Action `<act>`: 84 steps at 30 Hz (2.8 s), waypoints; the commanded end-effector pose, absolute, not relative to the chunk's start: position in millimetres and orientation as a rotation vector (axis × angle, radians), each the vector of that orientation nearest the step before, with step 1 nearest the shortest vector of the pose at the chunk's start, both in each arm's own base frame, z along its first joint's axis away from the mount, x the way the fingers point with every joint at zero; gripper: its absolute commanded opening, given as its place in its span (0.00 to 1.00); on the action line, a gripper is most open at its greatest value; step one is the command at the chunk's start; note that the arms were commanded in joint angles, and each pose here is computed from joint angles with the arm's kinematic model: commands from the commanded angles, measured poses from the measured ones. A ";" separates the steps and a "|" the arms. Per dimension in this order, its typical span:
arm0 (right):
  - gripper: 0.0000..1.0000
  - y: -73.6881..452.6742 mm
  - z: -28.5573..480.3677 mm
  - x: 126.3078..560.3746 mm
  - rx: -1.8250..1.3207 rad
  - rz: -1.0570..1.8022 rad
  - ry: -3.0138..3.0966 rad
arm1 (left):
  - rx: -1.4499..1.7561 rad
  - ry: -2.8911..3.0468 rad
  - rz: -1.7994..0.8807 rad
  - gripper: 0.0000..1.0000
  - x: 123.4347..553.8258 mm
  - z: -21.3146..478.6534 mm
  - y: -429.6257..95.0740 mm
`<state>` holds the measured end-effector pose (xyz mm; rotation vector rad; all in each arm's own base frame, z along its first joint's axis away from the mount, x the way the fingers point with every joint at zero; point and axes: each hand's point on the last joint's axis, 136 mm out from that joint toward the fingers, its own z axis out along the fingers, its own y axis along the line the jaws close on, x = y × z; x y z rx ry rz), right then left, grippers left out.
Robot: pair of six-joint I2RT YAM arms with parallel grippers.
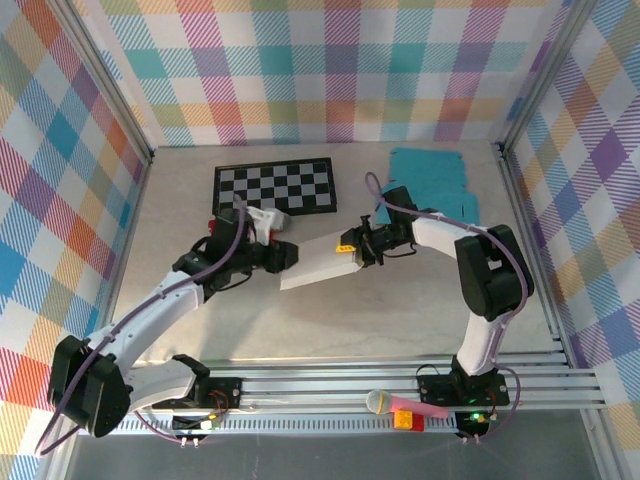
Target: Fold the paper box
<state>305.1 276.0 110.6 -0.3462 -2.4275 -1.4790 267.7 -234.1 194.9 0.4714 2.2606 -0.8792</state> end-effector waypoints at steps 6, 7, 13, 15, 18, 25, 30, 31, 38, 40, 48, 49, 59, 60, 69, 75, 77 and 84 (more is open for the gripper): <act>0.36 254.3 124.2 277.3 -0.678 -1.301 -2.105 | 1.073 2.223 -0.513 0.42 226.0 160.9 -252.3; 0.36 252.4 124.4 273.9 -0.700 -1.282 -2.075 | 1.083 2.210 -0.495 0.43 227.0 161.1 -252.9; 0.36 237.8 121.7 258.6 -0.810 -1.223 -1.962 | 1.306 2.098 -0.424 0.47 216.8 156.8 -267.6; 0.38 233.8 120.6 255.5 -0.820 -1.209 -1.945 | 1.380 2.099 -0.352 0.48 216.1 146.7 -267.3; 0.38 229.2 114.5 250.8 -0.841 -1.191 -1.914 | 1.428 2.090 -0.300 0.48 219.1 137.4 -267.0; 0.38 221.1 105.0 247.2 -0.884 -1.176 -1.852 | 1.488 2.070 -0.268 0.49 223.2 129.3 -271.4; 0.37 216.4 100.6 246.9 -0.913 -1.156 -1.836 | 1.543 2.065 -0.273 0.52 222.4 121.4 -277.0; 0.37 216.0 99.7 246.6 -0.917 -1.154 -1.832 | 1.547 2.065 -0.265 0.52 223.7 120.1 -277.4; 0.38 212.8 91.1 242.6 -0.947 -1.121 -1.812 | 1.518 2.068 -0.215 0.39 240.7 114.4 -285.6; 0.42 208.5 88.8 243.2 -0.969 -1.112 -1.818 | 1.517 2.072 -0.236 0.32 240.8 114.7 -289.5; 0.62 185.3 93.4 259.4 -1.056 -1.130 -1.919 | 1.576 2.119 -0.311 0.17 229.0 108.6 -292.9; 0.62 181.3 95.6 262.7 -1.072 -1.135 -1.944 | 1.577 2.124 -0.308 0.16 229.0 108.3 -292.5; 0.61 94.5 149.9 267.3 -1.435 -0.965 -2.715 | 1.590 2.363 -0.250 0.17 219.8 105.2 -267.7; 0.61 92.7 155.9 263.7 -1.455 -0.951 -2.811 | 1.582 2.385 -0.240 0.17 219.5 105.6 -264.3; 0.53 165.4 166.3 251.6 -1.111 -1.002 -3.180 | 1.526 2.508 -0.240 0.21 228.1 103.7 -244.6; 0.55 203.3 160.8 261.2 -0.976 -1.076 -3.206 | 1.510 2.516 -0.231 0.23 235.6 101.9 -243.8; 0.55 208.8 163.3 266.1 -0.969 -1.082 -3.210 | 1.504 2.514 -0.220 0.25 237.0 101.9 -243.0; 0.54 217.3 145.5 275.2 -1.021 -1.019 -3.173 | 1.499 2.509 -0.215 0.27 238.0 99.8 -242.6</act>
